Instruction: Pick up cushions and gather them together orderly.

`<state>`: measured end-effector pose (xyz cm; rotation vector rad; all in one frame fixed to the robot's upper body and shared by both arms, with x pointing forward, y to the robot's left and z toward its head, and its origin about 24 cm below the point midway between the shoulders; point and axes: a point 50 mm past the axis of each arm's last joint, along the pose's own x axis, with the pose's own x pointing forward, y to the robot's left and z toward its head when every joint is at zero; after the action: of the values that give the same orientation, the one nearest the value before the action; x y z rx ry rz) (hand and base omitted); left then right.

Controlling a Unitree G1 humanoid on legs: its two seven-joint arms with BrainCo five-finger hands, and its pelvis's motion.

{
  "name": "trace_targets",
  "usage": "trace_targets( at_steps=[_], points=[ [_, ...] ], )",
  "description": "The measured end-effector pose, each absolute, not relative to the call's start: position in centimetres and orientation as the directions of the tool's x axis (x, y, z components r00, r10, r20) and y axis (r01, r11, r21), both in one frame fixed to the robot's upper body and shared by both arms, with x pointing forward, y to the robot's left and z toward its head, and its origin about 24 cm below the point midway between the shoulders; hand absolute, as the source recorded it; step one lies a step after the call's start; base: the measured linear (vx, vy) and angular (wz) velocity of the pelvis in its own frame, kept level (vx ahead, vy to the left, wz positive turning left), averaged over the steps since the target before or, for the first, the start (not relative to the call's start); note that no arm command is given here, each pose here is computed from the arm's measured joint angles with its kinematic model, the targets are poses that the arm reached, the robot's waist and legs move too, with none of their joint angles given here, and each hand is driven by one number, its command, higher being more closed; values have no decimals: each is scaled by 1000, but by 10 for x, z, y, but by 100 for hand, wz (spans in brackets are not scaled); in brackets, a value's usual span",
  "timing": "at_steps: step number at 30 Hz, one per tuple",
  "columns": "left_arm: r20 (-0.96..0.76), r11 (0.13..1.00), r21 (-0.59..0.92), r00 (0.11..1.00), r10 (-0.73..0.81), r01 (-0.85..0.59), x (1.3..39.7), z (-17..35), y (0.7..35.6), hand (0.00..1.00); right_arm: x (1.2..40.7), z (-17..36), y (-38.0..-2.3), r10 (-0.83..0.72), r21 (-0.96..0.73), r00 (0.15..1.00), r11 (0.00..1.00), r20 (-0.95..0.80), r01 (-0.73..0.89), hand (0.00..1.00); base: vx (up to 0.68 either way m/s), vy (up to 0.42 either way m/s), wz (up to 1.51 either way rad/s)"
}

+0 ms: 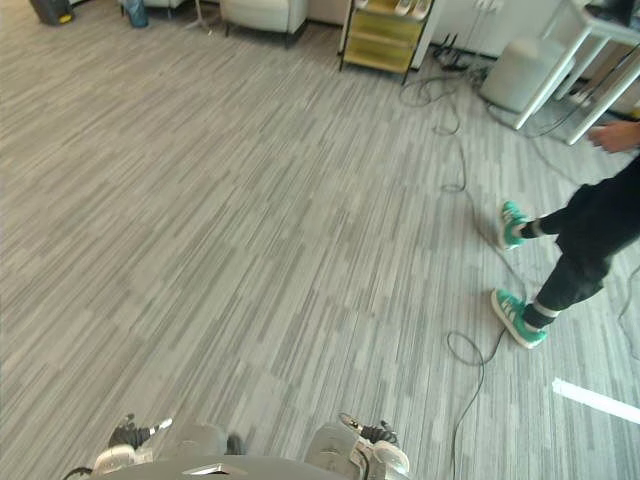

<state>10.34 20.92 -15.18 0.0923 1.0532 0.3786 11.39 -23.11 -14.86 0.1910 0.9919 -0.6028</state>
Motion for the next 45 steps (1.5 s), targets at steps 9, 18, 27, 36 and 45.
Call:
trace_targets(
  at_steps=[9, 18, 27, 36, 45],
  points=[
    [-869, 940, 196, 395, 299, -280, 89, -160, 188, 0, 82, -150, -254, -451, -182, 311, 764, -836, 619, 0, 698, -274, 28],
    [-849, 945, 208, 433, 302, -251, 94, -155, 193, 0, 92, -150, -246, -443, -132, 320, 733, -838, 668, 0, 556, -27, -18],
    [-850, 935, 286, 394, 349, -211, 84, -155, 219, 0, 89, -157, -223, -383, -92, 321, 753, -866, 651, 0, 507, 213, -35],
    [-833, 943, 264, 445, 329, -203, 106, -151, 215, 0, 82, -159, -224, -382, -103, 286, 737, -879, 668, 0, 422, 16, -2],
    [-885, 947, 191, 371, 280, -258, 79, -161, 192, 0, 60, -158, -248, -430, -181, 227, 721, -874, 669, 0, 551, -274, 13]
  ],
)
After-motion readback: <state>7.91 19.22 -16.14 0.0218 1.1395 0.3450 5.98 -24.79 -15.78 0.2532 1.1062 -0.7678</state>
